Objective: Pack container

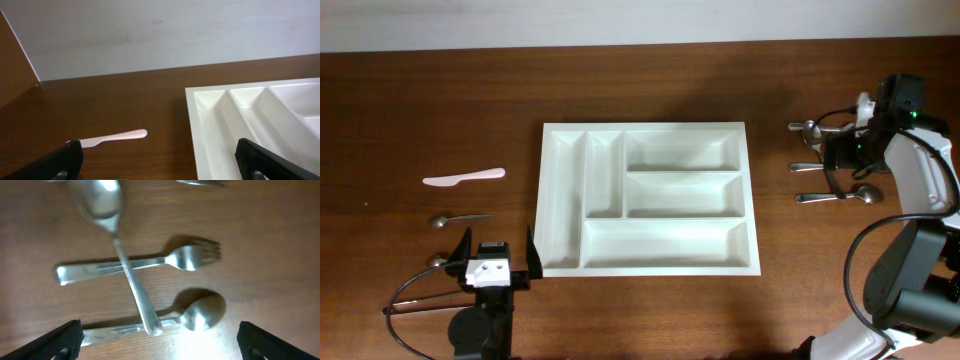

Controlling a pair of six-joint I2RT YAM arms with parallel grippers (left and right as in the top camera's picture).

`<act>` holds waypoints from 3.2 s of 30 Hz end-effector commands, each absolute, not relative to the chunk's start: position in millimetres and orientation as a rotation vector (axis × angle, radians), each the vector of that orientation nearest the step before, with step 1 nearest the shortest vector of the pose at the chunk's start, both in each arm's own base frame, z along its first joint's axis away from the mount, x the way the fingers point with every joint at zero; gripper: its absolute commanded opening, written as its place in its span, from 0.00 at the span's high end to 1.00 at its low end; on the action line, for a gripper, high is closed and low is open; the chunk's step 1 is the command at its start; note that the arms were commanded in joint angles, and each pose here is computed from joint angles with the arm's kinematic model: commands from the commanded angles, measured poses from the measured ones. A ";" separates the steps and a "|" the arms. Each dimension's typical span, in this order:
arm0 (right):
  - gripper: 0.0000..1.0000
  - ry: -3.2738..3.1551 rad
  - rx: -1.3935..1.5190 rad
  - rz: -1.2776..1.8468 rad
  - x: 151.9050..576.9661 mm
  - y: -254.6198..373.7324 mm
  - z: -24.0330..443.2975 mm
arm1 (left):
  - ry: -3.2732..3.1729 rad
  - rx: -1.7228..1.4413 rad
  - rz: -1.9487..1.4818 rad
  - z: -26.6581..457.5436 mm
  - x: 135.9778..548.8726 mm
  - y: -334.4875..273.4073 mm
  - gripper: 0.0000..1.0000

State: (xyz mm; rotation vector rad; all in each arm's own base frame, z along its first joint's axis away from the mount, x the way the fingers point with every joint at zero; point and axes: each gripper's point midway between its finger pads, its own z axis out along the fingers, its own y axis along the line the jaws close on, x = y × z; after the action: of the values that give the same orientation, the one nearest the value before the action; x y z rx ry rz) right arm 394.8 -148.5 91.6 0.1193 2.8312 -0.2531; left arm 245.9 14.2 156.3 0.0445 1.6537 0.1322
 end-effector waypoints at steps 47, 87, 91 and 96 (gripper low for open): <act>0.26 3.031 -0.191 -0.078 393.8 -136.0 -19.5 | 1.652 0.056 0.146 156.1 245.5 14.7 0.01; 0.96 3.026 -0.150 -0.087 395.6 -137.5 -19.0 | 1.652 0.056 0.146 156.1 245.5 14.8 0.01; 0.96 3.021 -0.150 -0.090 398.3 -138.4 -15.7 | 1.652 0.056 0.146 156.1 245.5 14.7 0.01; 0.96 3.010 -0.149 -0.096 404.7 -140.6 -6.3 | 1.652 0.056 0.146 156.1 245.5 14.7 0.01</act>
State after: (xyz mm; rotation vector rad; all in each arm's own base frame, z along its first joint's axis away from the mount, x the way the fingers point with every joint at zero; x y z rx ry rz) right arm 404.4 -133.8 0.3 -0.1527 2.9838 -0.0664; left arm 245.9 14.2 156.3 0.0445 1.6537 0.1322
